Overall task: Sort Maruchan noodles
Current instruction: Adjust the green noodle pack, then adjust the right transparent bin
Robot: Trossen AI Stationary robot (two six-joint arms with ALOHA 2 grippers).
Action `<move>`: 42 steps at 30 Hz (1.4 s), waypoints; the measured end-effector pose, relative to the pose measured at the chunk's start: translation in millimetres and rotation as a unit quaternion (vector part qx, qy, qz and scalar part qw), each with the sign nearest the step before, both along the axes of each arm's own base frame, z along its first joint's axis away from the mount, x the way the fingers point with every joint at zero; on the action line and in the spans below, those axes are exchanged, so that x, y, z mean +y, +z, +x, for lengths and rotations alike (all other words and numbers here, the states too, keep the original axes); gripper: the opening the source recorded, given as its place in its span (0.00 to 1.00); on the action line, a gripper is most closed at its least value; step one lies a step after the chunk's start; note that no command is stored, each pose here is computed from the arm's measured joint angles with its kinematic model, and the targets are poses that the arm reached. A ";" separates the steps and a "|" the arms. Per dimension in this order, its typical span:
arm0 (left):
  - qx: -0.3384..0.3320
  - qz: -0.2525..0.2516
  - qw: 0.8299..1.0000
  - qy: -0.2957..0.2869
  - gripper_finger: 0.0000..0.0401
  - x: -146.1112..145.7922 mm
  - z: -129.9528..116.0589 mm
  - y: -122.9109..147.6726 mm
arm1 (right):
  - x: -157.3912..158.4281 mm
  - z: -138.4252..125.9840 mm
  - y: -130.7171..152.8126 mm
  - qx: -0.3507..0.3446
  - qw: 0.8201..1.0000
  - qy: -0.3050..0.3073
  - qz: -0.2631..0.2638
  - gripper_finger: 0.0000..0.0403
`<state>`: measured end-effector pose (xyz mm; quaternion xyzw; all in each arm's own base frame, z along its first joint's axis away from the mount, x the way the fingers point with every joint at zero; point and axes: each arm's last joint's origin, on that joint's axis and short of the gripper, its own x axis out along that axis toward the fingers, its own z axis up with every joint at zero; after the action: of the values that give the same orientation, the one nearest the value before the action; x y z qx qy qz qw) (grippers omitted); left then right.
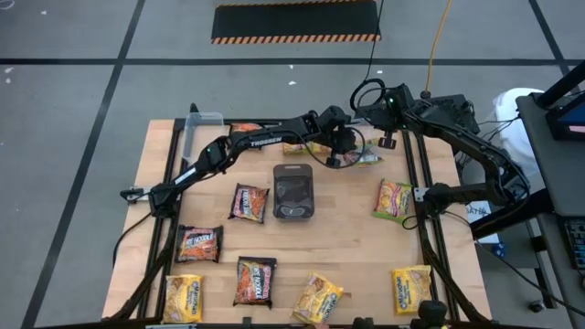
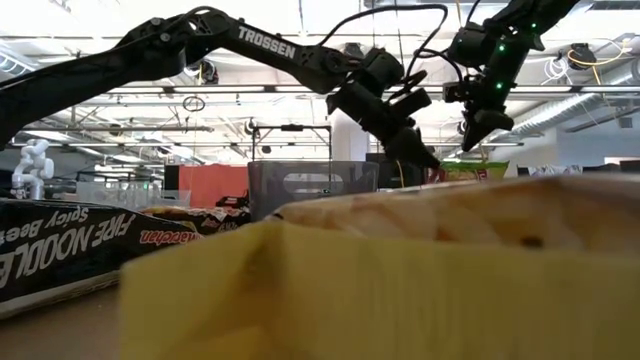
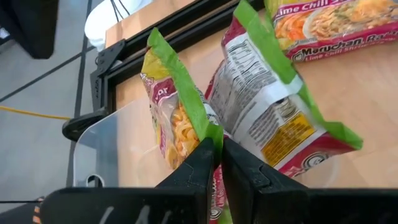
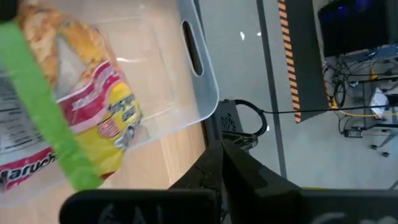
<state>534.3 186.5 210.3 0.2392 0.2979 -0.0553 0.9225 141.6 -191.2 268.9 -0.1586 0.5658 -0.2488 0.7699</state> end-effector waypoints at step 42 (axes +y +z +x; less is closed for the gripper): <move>0.083 -0.106 0.982 0.134 0.09 35.0 -39.4 17.3 | 3.6 7.3 0.9 -0.143 0.985 -0.002 0.096 0.00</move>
<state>495.0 221.5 227.6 0.0925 0.3954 0.0184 0.9137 148.9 -187.6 269.8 -0.0457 0.4710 -0.2152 0.8543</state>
